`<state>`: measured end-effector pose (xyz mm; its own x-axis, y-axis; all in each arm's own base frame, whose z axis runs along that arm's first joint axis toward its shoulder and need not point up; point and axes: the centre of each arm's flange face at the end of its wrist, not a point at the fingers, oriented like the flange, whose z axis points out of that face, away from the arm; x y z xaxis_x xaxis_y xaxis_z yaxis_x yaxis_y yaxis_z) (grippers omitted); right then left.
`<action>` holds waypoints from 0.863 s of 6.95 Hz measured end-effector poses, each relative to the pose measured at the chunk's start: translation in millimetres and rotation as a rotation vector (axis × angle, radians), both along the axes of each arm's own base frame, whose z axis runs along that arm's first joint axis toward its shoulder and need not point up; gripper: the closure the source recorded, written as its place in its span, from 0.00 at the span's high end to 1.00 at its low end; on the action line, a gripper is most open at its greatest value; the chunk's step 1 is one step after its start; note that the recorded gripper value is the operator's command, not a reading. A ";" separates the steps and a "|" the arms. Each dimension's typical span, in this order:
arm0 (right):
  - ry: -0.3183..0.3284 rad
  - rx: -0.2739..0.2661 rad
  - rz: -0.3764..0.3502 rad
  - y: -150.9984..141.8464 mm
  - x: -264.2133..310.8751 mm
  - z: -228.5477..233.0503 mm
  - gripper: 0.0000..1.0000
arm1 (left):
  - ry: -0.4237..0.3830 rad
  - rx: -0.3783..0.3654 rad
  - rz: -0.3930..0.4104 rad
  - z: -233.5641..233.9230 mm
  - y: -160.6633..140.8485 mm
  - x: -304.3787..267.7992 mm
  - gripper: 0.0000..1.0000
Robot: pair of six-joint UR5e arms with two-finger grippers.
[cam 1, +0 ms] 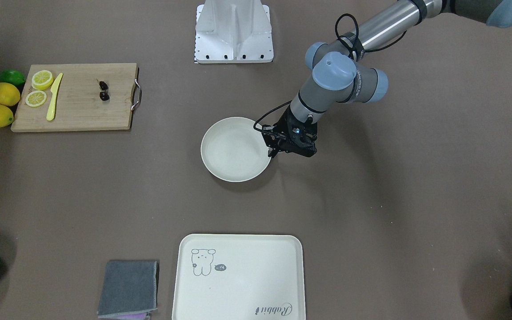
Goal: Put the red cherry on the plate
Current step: 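Lift the plate with the left gripper and set it down mid-table, then open the left gripper and withdraw the left arm from the plate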
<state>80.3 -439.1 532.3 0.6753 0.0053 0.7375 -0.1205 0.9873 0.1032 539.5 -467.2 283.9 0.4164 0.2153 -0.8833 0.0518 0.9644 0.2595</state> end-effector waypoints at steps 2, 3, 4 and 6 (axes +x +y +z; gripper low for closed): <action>0.000 -0.001 0.002 0.0 0.5 0.1 0.99 | 0.003 0.017 0.002 -0.9 6.3 5.3 0.97; 0.000 -0.001 0.005 0.5 1.4 -1.0 0.99 | 0.009 0.022 0.000 -3.6 5.3 2.5 0.97; 0.000 0.000 0.010 0.7 3.3 -2.1 0.99 | 0.017 0.021 0.000 -8.8 -1.5 -8.1 0.97; -0.003 -0.018 0.018 -13.6 7.4 -17.8 0.99 | -0.016 0.005 0.014 -15.2 -63.2 -88.4 0.97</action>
